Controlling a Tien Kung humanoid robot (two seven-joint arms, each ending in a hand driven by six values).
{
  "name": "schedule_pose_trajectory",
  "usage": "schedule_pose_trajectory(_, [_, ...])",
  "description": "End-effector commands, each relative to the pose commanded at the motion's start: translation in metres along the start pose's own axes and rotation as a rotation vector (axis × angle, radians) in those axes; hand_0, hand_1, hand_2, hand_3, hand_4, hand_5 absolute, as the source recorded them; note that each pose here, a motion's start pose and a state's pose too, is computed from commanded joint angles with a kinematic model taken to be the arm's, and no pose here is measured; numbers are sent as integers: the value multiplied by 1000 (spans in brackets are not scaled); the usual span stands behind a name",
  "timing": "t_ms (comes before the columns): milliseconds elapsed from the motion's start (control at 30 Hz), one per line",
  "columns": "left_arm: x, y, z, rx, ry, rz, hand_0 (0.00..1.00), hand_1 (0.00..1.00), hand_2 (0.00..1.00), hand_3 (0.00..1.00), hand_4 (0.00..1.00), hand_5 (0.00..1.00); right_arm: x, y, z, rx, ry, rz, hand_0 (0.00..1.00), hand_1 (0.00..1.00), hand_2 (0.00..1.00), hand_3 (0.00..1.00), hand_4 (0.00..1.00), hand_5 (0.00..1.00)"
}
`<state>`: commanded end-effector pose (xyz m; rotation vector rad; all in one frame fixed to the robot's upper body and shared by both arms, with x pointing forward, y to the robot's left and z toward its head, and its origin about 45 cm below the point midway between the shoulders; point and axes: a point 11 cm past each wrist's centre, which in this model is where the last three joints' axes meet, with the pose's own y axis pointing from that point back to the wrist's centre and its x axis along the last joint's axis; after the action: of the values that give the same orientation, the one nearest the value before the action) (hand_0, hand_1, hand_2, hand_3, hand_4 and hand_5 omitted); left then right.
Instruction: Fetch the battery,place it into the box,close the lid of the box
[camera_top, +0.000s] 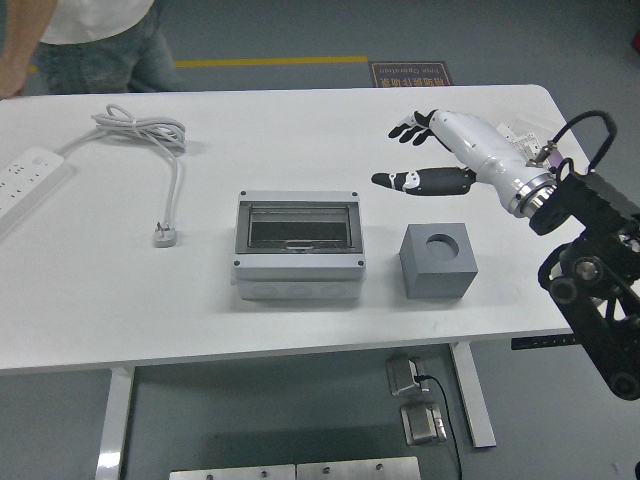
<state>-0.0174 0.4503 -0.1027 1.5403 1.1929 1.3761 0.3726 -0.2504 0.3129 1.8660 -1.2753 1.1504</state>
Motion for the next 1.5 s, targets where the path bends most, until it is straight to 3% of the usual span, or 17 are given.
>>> schedule_pose_trajectory(367, [3,1,2,-1,1,3,640,660,713,837,882,653,65,25,36,25,-223,261,735,656,685,693,984,660])
schedule_pose_trajectory(500, [9,1,3,-2,13,13,640,660,713,836,882,653,80,39,55,28,-322,350,739,660,687,695,993,667])
schedule_pose_trajectory(800, [19,2,1,1,41,26,640,661,713,835,883,653,82,58,83,20,-498,438,735,672,699,710,998,675])
schedule_pose_trajectory(1500, [37,1,-15,26,65,52,641,661,712,835,882,649,72,68,94,-10,-542,477,771,743,742,754,998,684])
